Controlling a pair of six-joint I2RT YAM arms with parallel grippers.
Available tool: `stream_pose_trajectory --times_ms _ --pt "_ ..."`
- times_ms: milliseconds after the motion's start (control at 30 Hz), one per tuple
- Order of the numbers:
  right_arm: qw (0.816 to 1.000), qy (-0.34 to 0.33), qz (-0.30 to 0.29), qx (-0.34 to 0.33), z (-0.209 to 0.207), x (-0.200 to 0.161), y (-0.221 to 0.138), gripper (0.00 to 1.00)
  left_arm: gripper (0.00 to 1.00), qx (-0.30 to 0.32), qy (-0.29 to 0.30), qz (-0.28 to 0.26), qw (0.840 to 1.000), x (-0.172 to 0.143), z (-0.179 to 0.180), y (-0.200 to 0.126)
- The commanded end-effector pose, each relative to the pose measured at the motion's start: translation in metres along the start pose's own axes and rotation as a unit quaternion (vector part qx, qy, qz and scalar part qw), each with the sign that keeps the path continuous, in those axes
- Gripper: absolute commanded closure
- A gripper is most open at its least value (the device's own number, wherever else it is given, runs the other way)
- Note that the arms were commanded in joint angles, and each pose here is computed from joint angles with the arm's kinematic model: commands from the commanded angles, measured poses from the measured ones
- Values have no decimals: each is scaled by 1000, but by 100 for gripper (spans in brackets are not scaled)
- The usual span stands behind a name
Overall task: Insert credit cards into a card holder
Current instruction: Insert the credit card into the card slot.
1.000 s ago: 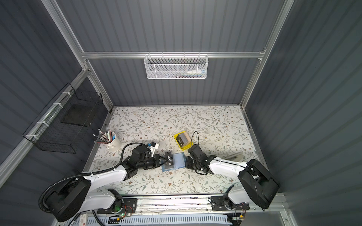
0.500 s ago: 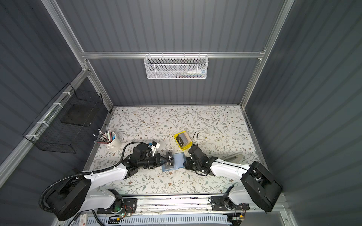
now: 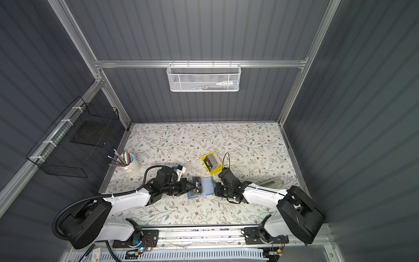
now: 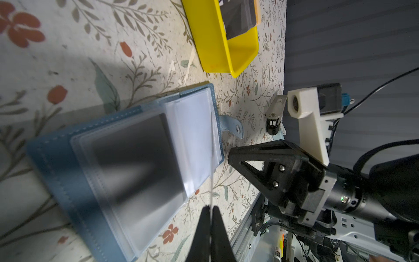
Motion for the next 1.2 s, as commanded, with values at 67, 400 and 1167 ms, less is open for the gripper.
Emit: stream_pose_trajectory --times_ms 67,400,1167 --pt "1000 -14 -2 8 4 7 3 81 100 10 -20 -6 1000 4 4 3" --pt "1000 -15 4 17 3 4 9 81 100 31 -32 2 999 7 7 9" --pt "1000 -6 2 0 -4 -1 7 82 100 43 -51 9 998 13 10 13"
Point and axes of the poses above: each gripper's point midway between its finger pads, its own y axis out along the fingers, its own z axis along the line the jaws close on, x = y × z, the point moved 8 cm from there along -y, back along the fingers, and after that the axes turned 13 degrees about -y, right-handed, at the moved point
